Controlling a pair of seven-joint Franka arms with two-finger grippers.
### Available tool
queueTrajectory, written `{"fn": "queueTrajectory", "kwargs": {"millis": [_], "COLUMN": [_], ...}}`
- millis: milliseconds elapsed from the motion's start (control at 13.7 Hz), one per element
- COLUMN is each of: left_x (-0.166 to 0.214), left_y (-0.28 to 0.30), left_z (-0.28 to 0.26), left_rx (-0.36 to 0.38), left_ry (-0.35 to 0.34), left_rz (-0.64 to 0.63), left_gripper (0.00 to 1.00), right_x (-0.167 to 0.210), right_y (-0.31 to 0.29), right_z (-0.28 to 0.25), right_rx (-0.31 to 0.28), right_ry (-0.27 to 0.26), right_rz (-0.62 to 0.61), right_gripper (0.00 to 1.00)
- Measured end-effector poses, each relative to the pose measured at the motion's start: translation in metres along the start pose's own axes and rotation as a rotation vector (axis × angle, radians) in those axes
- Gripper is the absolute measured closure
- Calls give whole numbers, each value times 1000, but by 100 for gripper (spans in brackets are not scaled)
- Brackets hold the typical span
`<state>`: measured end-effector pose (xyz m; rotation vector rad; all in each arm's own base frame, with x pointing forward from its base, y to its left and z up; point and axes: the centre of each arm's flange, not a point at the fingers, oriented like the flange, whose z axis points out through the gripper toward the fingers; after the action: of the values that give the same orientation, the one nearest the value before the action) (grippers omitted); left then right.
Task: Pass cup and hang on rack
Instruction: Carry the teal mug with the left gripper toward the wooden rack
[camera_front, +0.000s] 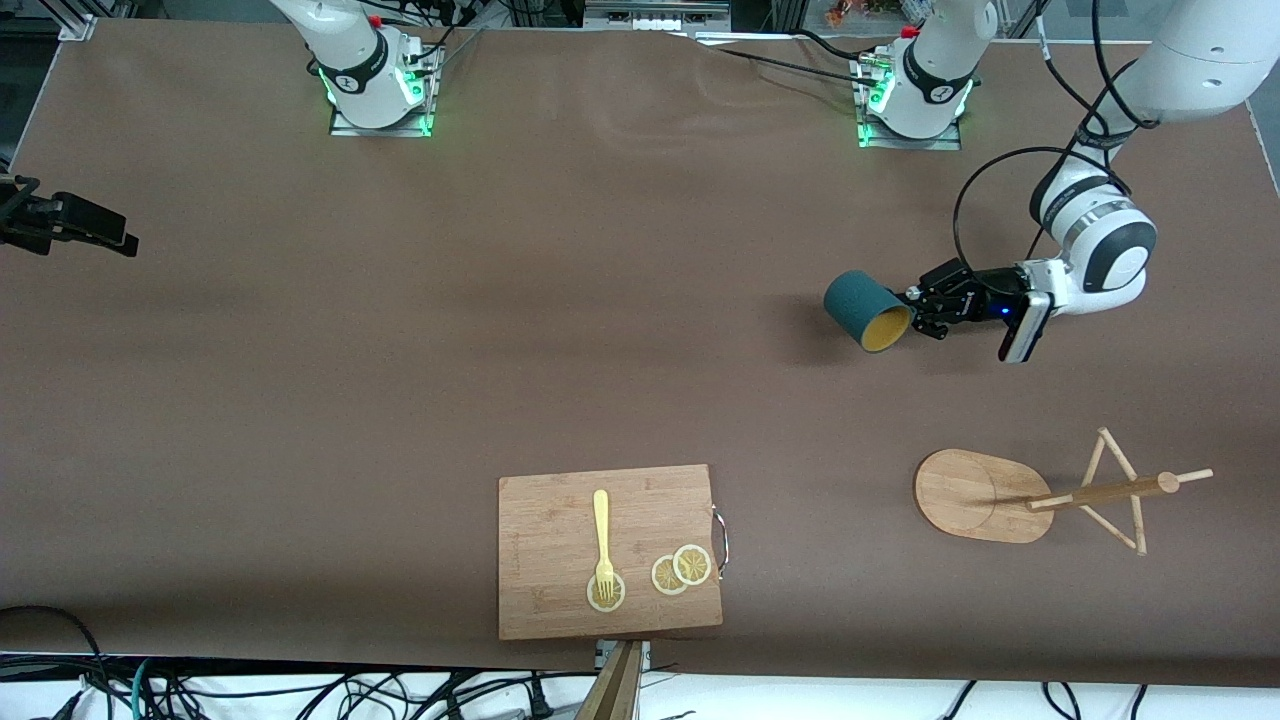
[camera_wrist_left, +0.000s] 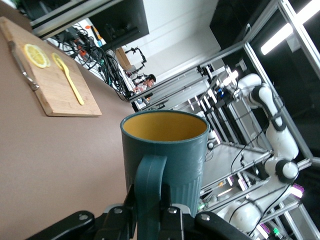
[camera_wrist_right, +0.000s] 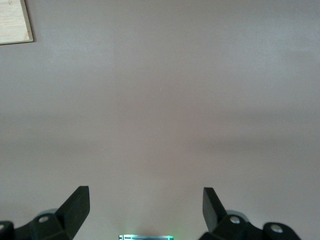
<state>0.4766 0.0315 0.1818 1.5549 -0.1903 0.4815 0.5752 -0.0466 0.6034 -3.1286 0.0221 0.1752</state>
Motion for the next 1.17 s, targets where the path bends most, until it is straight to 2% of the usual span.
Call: {"fn": "queueTrajectory", "kwargs": {"millis": [365, 729, 948, 1167], "left_x": [27, 89, 107, 117], "left_y": [31, 70, 61, 46], "left_z": [-57, -119, -132, -147], "left_rx": [38, 95, 133, 129], "left_ry": [41, 21, -10, -44], "left_rz": [-292, -608, -698, -731], "left_gripper": [79, 79, 79, 79], "right_x": [0, 0, 0, 1], "right_y": [0, 0, 0, 0], "right_z": [-1, -1, -2, -2], "right_rx": [0, 0, 0, 0], "right_ry": [2, 3, 5, 5], "right_rz": [0, 0, 1, 1], "right_gripper": [0, 0, 0, 0]}}
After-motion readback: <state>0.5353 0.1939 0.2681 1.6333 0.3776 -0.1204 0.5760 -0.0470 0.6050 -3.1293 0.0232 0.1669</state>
